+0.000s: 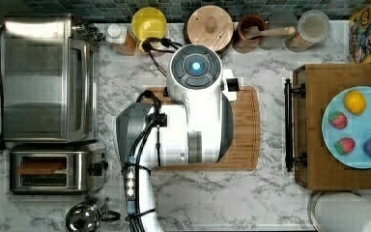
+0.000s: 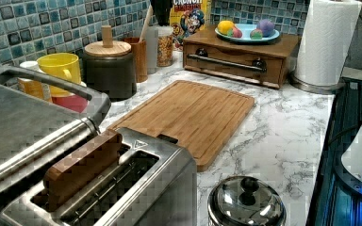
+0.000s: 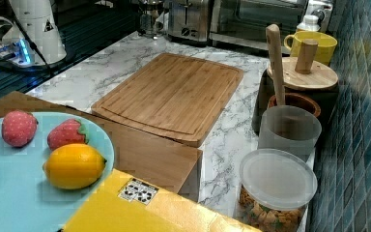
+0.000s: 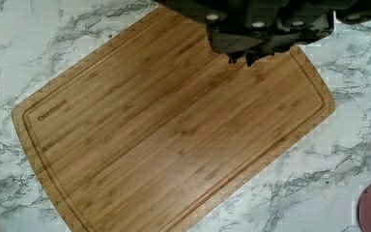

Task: Turn on the toaster.

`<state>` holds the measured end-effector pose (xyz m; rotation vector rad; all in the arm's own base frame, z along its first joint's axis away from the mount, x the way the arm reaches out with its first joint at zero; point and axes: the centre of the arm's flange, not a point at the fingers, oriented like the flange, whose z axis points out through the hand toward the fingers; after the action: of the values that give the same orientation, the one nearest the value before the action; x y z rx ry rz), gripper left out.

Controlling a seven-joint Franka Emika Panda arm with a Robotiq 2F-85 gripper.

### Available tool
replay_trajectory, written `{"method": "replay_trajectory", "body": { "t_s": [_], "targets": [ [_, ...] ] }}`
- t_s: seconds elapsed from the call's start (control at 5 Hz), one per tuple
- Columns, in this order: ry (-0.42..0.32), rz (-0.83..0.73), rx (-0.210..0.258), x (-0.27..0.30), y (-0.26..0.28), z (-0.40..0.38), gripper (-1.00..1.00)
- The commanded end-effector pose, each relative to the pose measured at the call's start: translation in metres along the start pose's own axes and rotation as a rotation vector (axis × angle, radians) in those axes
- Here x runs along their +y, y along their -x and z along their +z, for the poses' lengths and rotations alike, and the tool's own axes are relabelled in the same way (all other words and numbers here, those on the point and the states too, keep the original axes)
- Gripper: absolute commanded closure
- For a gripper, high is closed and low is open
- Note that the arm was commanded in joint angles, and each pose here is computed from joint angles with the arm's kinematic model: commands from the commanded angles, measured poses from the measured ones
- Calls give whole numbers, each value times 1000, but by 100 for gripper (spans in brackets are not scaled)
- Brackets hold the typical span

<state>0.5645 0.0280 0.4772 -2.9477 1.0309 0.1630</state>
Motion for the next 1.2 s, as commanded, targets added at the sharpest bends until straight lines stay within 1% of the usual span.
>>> {"method": "replay_trajectory", "body": {
  "t_s": [0.2, 0.4, 0.6, 0.8, 1.0, 1.2],
  "targets": [
    [-12, -26, -7, -6, 5, 0, 100],
    [-45, -103, -12, -20, -3, 0, 100],
    [-42, -250, 18, -53, 21, 7, 100],
    [-70, -359, 22, -71, 42, 8, 100],
    [-87, -436, 22, -85, 56, 9, 100],
    [-149, -488, 93, -85, 76, -9, 100]
  ]
}}
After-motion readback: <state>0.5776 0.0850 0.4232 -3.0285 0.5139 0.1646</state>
